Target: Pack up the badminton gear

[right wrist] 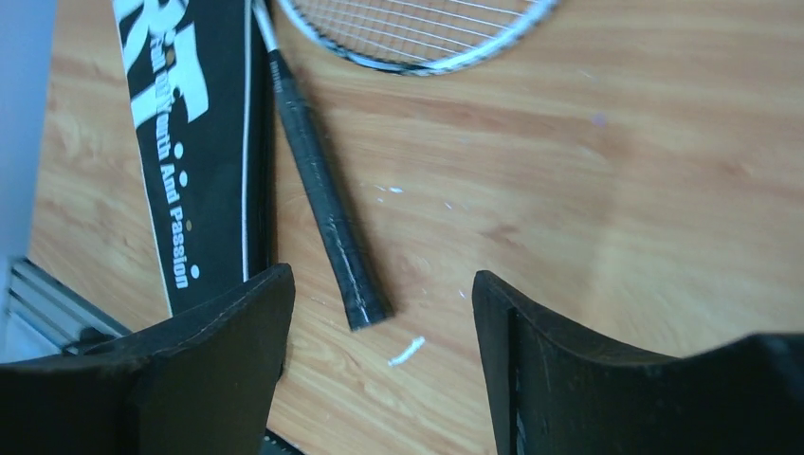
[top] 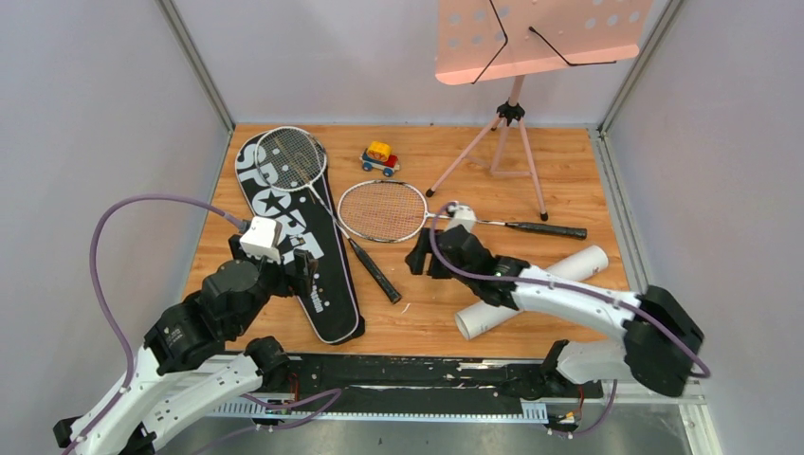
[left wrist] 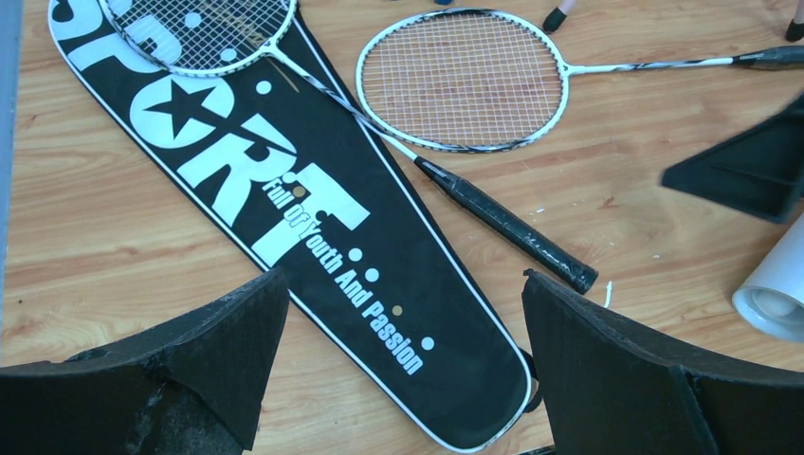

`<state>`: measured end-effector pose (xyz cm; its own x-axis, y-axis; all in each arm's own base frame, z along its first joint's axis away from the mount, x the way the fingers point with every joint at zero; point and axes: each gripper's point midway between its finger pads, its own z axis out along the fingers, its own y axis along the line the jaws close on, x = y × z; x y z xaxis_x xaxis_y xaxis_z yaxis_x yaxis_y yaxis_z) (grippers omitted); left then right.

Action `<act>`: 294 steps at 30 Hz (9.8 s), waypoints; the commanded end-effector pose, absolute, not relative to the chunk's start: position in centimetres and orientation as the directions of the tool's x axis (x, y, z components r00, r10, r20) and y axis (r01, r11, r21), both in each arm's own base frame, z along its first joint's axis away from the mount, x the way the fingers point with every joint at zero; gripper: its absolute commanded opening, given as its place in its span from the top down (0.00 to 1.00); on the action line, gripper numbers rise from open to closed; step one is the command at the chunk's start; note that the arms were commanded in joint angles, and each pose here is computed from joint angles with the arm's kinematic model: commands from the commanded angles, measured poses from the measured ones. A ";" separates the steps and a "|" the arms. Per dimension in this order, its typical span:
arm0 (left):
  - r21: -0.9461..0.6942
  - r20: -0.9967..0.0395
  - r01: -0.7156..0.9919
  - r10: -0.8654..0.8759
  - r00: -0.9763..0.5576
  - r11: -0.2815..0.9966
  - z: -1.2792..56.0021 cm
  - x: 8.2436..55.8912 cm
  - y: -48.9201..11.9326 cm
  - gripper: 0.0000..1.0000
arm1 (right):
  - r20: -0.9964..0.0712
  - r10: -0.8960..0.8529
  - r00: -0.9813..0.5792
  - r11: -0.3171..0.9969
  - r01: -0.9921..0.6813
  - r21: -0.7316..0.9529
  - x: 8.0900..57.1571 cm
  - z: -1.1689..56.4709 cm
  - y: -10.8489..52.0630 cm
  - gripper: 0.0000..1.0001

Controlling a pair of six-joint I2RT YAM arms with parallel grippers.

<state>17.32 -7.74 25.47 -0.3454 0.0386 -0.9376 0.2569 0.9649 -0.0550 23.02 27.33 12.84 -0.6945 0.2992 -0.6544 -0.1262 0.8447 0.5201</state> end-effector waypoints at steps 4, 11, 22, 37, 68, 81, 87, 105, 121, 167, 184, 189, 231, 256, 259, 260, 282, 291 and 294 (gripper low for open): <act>-0.065 -0.946 0.251 0.020 -0.323 0.966 25.9 17.5 -7.7 0.00 | -0.788 -0.099 -0.608 0.771 -0.547 0.326 25.6 12.1 36.9 0.39; -0.076 -0.949 0.243 0.005 -0.316 0.967 26.0 17.4 -7.4 0.00 | -0.799 -0.219 -0.560 0.714 -0.650 0.260 26.4 9.9 41.6 0.44; -0.080 -0.950 0.239 -0.002 -0.313 0.968 26.1 17.3 -7.3 0.00 | -0.789 -0.297 -0.538 0.737 -0.654 0.168 28.9 5.9 43.4 0.45; -0.101 -0.937 0.173 -0.036 -0.346 0.980 25.4 17.8 -7.1 0.03 | -0.813 -0.286 -0.508 0.715 -0.678 0.172 28.8 6.1 44.7 0.68; -0.529 -0.593 -0.373 -0.647 -0.479 0.762 12.8 23.8 -9.7 0.21 | -0.777 -0.055 -0.627 0.625 -0.628 0.463 14.8 12.6 41.1 0.80; -0.520 -0.613 -0.400 -0.656 -0.440 0.754 10.8 24.2 -8.0 0.40 | -0.772 -0.084 -0.630 0.591 -0.655 0.471 11.6 12.2 41.7 0.80; -0.503 -0.603 -0.404 -0.645 -0.469 0.764 10.0 23.7 -8.0 0.45 | -0.771 -0.089 -0.630 0.567 -0.669 0.481 10.7 12.6 42.4 0.80; -0.509 -0.618 -0.382 -0.636 -0.462 0.771 9.4 23.4 -7.8 0.76 | -0.769 -0.097 -0.631 0.558 -0.675 0.484 9.8 12.8 42.0 0.73; -0.744 -0.574 -0.089 -0.702 -0.422 0.662 18.1 21.4 -10.9 1.00 | -0.766 -0.043 -0.642 0.388 -0.717 0.579 8.8 17.4 42.2 0.37; -0.807 -0.582 0.204 -0.690 -0.430 0.553 22.5 18.1 -13.1 0.32 | -0.628 0.186 -0.755 0.185 -0.601 0.777 13.6 21.6 41.5 1.00; -0.428 -0.670 -0.158 -0.429 -0.606 0.890 14.3 24.1 -10.4 0.33 | -0.667 0.253 -0.701 0.535 -0.473 0.700 17.3 19.8 34.8 1.00; -0.334 -0.678 -0.186 -0.372 -0.634 0.924 12.4 26.7 -10.5 0.35 | -0.683 0.268 -0.680 0.541 -0.480 0.690 17.1 20.0 33.5 1.00; -0.127 -0.606 -0.180 -0.220 -0.764 0.975 7.6 30.0 -11.0 1.00 | -0.667 0.207 -0.716 0.510 -0.503 0.698 15.2 18.7 33.0 1.00; -0.327 -0.699 -0.124 -0.328 -0.636 0.937 11.5 25.6 -10.4 1.00 | -0.308 -0.079 -0.948 0.391 -0.313 0.865 10.9 14.5 36.6 1.00; -0.351 -0.703 -0.099 -0.332 -0.629 0.931 12.0 25.5 -10.7 1.00 | -0.280 -0.113 -0.954 0.362 -0.301 0.882 10.2 14.2 36.8 1.00; -0.359 -0.709 -0.089 -0.333 -0.622 0.929 12.3 25.4 -10.8 1.00 | -0.271 -0.120 -0.955 0.355 -0.297 0.887 10.0 14.1 36.9 1.00; -0.487 -0.703 0.068 -0.345 -0.622 0.871 13.5 23.9 -13.5 1.00 | -0.285 -0.217 -0.934 0.260 -0.337 0.905 10.9 14.3 40.4 1.00; -0.562 -0.681 0.125 -0.371 -0.631 0.818 14.5 21.9 -14.4 1.00 | -0.397 -0.190 -0.898 0.241 -0.435 0.868 14.2 14.7 41.9 1.00; -0.584 -0.673 0.145 -0.376 -0.637 0.799 14.7 21.2 -14.7 1.00 | -0.414 -0.190 -0.890 0.243 -0.451 0.859 15.3 14.5 42.2 1.00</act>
